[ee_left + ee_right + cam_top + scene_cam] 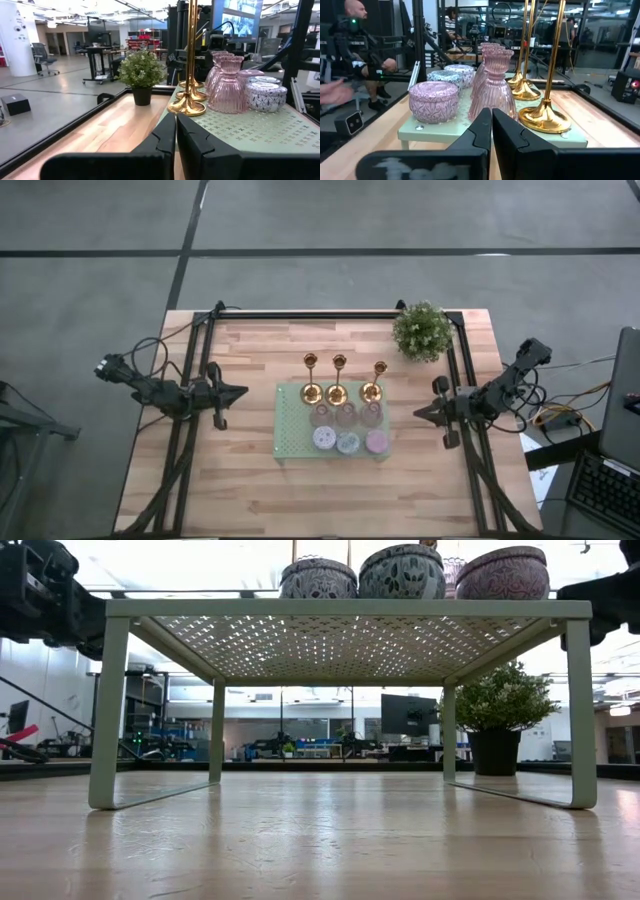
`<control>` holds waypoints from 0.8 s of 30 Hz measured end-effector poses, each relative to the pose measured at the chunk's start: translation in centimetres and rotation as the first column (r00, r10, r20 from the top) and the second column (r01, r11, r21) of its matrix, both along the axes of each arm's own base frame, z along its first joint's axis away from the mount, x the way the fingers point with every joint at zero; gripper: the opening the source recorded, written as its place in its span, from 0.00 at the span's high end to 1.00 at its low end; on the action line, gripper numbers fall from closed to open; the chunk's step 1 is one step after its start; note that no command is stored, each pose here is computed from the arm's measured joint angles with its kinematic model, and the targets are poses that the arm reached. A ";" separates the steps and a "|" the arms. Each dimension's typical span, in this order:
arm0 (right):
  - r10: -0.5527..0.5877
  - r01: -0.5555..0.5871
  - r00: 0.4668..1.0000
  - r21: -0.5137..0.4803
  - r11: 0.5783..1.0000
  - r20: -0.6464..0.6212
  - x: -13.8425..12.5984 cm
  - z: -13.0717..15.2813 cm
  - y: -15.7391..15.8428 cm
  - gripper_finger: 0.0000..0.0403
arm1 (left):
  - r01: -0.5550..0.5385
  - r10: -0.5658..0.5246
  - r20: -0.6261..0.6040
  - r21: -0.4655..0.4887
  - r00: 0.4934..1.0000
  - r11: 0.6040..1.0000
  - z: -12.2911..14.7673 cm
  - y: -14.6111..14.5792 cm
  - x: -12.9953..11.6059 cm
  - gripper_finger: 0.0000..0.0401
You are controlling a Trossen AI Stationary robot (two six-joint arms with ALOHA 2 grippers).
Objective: Pick & Place candle stick holders
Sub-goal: Return to Home Position
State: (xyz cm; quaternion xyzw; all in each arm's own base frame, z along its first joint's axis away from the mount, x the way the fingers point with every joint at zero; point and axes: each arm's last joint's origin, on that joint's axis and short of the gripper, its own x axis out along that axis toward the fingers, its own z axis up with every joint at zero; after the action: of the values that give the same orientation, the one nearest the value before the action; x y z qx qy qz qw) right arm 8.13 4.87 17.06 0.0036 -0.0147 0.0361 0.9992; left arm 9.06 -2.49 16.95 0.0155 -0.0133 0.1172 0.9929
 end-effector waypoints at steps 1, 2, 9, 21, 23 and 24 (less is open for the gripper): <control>0.000 0.000 1.000 -0.006 1.000 0.000 0.0 0.0 0.0 0.98 | 0.000 0.000 0.000 0.000 1.000 1.000 0.0 0.0 0.0 0.95; 0.000 0.000 1.000 -0.010 1.000 0.000 0.0 0.0 0.0 0.98 | 0.000 0.000 -0.001 0.000 1.000 1.000 0.0 0.0 0.0 0.95; -0.001 0.001 1.000 -0.009 1.000 0.000 0.0 0.0 0.0 0.98 | -0.003 0.003 -0.002 0.000 1.000 1.000 0.0 0.0 0.0 0.95; -0.001 0.001 1.000 -0.010 1.000 0.000 0.0 0.0 0.0 0.98 | -0.002 0.002 -0.002 0.000 1.000 1.000 -0.1 0.0 0.0 0.95; -0.001 0.001 1.000 -0.010 1.000 0.000 0.0 0.0 0.0 0.98 | -0.002 0.002 -0.002 0.000 1.000 1.000 -0.1 0.0 0.0 0.95; -0.001 0.001 1.000 -0.010 1.000 0.000 0.0 0.0 0.0 0.98 | -0.002 0.002 -0.002 0.000 1.000 1.000 -0.1 0.0 0.0 0.95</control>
State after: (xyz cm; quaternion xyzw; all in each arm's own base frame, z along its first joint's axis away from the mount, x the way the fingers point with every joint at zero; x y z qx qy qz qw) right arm 8.14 4.87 17.05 -0.0013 -0.0147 0.0358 0.9992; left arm 9.07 -2.49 16.89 0.0158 -0.0121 0.1183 0.9928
